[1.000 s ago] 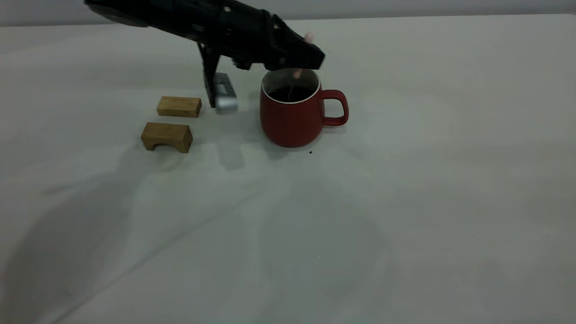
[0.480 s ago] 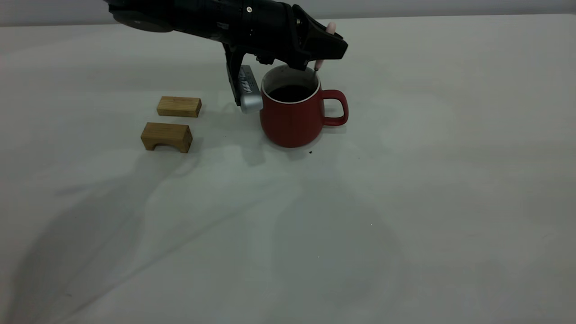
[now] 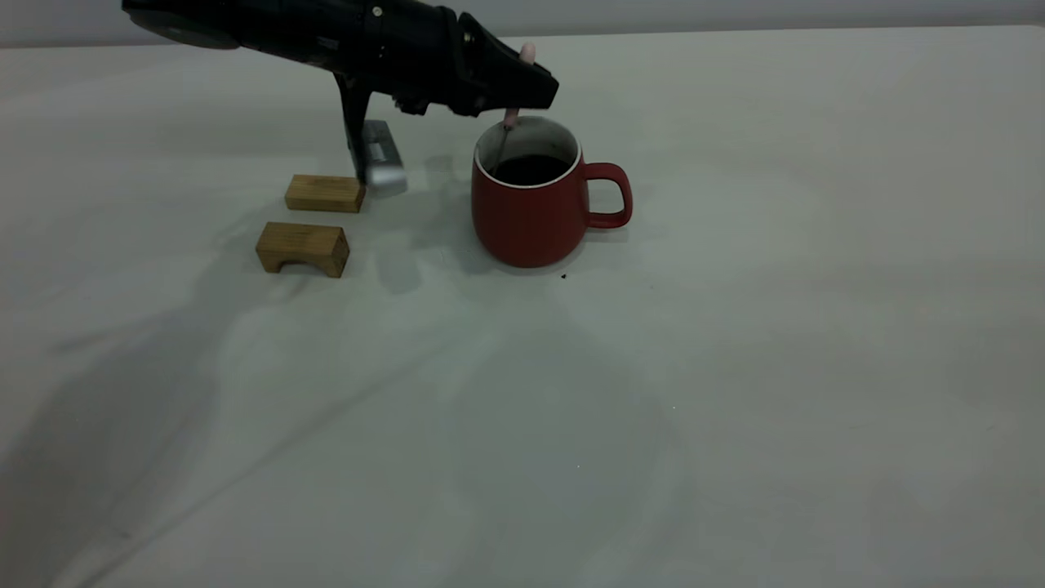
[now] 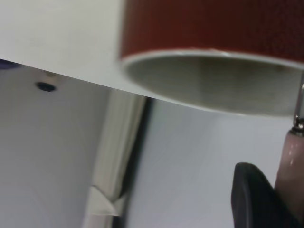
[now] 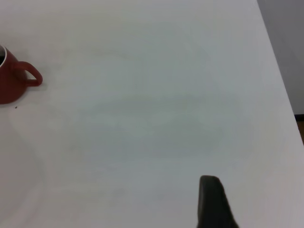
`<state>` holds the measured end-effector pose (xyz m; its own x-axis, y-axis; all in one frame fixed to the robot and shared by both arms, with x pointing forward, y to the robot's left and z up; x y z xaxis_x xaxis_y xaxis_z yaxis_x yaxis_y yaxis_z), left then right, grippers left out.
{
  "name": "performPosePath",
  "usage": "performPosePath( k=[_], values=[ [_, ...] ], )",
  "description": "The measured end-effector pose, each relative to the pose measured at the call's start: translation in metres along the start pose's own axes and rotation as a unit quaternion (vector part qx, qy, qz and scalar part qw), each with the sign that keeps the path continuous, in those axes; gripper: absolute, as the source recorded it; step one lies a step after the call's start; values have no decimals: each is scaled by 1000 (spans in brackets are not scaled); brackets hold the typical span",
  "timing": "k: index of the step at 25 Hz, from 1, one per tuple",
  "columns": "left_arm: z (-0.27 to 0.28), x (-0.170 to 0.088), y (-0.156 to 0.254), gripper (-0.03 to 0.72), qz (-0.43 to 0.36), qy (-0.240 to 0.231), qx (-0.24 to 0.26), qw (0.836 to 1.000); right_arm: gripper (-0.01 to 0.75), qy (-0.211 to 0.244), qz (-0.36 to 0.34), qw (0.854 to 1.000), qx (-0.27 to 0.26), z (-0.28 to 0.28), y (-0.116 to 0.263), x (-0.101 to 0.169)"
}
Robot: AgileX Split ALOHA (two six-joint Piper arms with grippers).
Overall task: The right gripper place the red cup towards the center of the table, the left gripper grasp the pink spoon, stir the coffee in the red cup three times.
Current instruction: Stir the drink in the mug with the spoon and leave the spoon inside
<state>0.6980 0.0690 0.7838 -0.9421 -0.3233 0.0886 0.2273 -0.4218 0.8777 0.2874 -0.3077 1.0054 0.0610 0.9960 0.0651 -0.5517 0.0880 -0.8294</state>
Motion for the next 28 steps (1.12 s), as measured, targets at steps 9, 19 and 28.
performPosePath(
  k=[9, 19, 28],
  values=[
    [-22, 17, 14, 135, 4, 0, 14, 1000, 492, 0, 0, 1000, 0, 0, 0, 0],
    [-21, 36, 1, 169, -58, -64, -28, 996, 492, 0, 0, 1000, 0, 0, 0, 0],
    [-8, 43, 15, 507, -241, -96, -40, 965, 492, 0, 0, 1000, 0, 0, 0, 0]
  ],
)
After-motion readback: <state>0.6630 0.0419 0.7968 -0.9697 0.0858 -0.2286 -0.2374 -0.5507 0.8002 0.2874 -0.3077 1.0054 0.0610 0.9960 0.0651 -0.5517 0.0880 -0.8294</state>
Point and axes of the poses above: a point on each arm's last joint axis where the gripper is mounted, z pointing back along that axis away from the gripper, x along the wrist's bending axis when the last joint is at zero, y = z × x, the point moved 6 cm from there along -z, pointing out along that axis toward the gripper, and after that the axes turned 4 degrees about -z, right-handed, at the moved point
